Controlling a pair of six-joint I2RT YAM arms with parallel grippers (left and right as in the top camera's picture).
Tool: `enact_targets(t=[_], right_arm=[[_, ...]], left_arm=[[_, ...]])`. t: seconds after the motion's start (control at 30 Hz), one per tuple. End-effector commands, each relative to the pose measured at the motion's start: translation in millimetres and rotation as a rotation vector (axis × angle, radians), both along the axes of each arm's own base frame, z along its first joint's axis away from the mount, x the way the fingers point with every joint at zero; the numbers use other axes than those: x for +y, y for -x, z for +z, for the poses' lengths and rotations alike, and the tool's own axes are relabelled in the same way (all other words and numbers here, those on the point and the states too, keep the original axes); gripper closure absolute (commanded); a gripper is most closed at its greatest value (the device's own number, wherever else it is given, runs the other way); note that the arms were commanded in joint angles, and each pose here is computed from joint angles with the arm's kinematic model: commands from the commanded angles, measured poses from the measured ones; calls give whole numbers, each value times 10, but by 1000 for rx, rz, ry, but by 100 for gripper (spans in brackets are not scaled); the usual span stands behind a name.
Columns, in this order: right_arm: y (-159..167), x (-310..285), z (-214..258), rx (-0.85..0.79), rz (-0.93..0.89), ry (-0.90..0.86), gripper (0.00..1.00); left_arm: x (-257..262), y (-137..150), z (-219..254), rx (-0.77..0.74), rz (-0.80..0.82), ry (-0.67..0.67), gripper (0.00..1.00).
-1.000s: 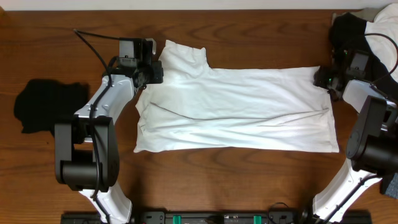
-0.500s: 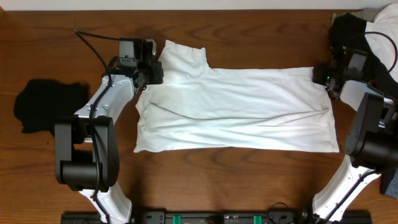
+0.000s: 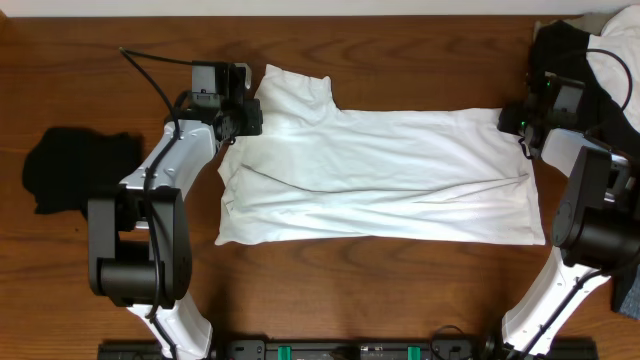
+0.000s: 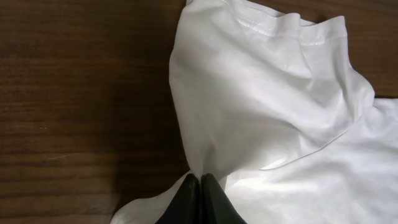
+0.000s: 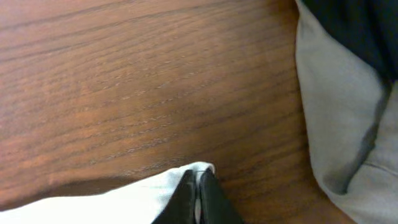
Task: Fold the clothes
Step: 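Fold the shirt's top edge down toward the bottom with both grippers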
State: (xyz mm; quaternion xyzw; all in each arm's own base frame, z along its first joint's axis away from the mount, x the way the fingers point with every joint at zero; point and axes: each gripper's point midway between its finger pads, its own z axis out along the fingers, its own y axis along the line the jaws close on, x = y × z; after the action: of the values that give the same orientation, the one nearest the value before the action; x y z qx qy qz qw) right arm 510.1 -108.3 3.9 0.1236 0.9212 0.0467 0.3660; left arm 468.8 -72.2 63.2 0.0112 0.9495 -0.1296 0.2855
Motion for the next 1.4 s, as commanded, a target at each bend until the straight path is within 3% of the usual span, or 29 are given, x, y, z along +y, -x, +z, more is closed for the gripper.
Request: enact_targets(t=[0.0,0.23,0.63,0.9,1.37], right_arm=[[0,-27,-51,14,-22,19,99],[43,-123,-10,23,-94,-7,99],[242,-310,565,30,-145,-14,99],[379,-286,911,22,-151,-9,99],[933,-483,942,199,-252,46,99]], left_arm=[[-5,-12,-5,4,1,10,94],[0,-13,-4,4,3,10,94],[96,-22,243,-21,82,60,94],[180,127,482,-13,106,67,94],[243,373,421,89,125,61,94]])
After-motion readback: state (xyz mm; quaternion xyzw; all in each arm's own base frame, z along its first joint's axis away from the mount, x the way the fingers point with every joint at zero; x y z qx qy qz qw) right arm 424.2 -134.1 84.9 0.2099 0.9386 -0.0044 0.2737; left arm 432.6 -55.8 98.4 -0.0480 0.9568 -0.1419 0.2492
